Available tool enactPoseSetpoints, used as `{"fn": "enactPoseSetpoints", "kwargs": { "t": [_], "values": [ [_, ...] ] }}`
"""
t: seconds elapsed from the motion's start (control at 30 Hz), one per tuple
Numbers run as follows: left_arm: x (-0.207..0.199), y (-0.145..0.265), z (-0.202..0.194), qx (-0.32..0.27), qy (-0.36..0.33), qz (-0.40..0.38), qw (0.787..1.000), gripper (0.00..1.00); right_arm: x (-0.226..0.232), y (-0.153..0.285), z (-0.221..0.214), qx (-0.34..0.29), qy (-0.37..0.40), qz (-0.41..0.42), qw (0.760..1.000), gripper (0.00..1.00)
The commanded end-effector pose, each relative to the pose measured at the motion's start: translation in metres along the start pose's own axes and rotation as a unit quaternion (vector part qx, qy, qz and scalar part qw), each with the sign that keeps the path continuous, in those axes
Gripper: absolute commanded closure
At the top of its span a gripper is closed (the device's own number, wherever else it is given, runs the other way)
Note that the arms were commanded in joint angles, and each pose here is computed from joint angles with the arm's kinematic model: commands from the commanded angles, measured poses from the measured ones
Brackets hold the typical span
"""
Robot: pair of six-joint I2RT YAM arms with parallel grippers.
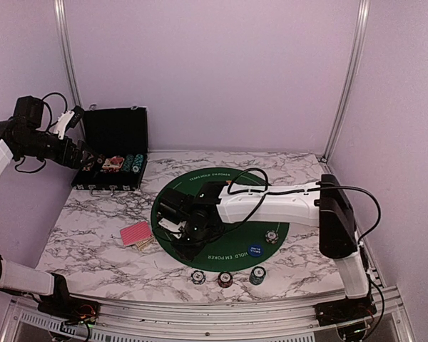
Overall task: Distribute texas hold em gaming equipment
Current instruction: Place the object at the center of the board.
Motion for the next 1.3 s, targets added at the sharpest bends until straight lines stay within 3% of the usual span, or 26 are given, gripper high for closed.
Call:
{"fn": "enactPoseSetpoints", "kwargs": {
  "t": [0.0,0.2,0.47,0.63,0.83,0.97,1.07,1.27],
  "values": [
    [-0.008,0.009,-0.001,-0.006,-0.005,-0.015,1.000,0.01,-0.018,-0.014,0.028,-0.035,-0.012,-0.009,0.999,0.80],
    [-0.008,0.009,-0.001,-0.005,-0.004,-0.017,1.000,0.01,-0.041,-0.036,0.047,-0.069,-0.053,-0.013,0.996,0.80],
    [-0.008,0.008,-0.001,-0.003,-0.005,-0.016,1.000,0.01,-0.051,-0.053,0.047,-0.064,-0.063,-0.010,0.996,0.79],
    [-0.007,0.007,-0.001,-0.002,-0.005,-0.018,1.000,0.01,-0.051,-0.057,0.042,-0.054,-0.062,-0.002,0.997,0.66],
    [-0.007,0.008,-0.001,-0.003,-0.007,-0.016,1.000,0.01,-0.048,-0.054,0.041,-0.054,-0.060,0.019,0.997,0.62],
    [-0.007,0.007,-0.002,-0.001,-0.007,-0.017,1.000,0.01,-0.049,-0.051,0.042,-0.054,-0.056,0.012,0.997,0.40],
    [-0.008,0.008,-0.002,-0.002,-0.007,-0.016,1.000,0.01,-0.052,-0.044,0.045,-0.059,-0.058,0.004,0.997,0.31],
    [-0.008,0.008,-0.003,-0.003,-0.008,-0.015,1.000,0.01,-0.061,-0.017,0.050,-0.081,-0.064,-0.026,0.994,0.29]
  ]
}}
Point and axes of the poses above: each gripper's point midway between its finger pads, its own y axis back along the fingers, its own x axis along the line the jaws close on, z = x × y, the point moved 10 cm from there along y, back along the fingers, and after that the axes turned 10 degrees about y, right-handed, at the moved point
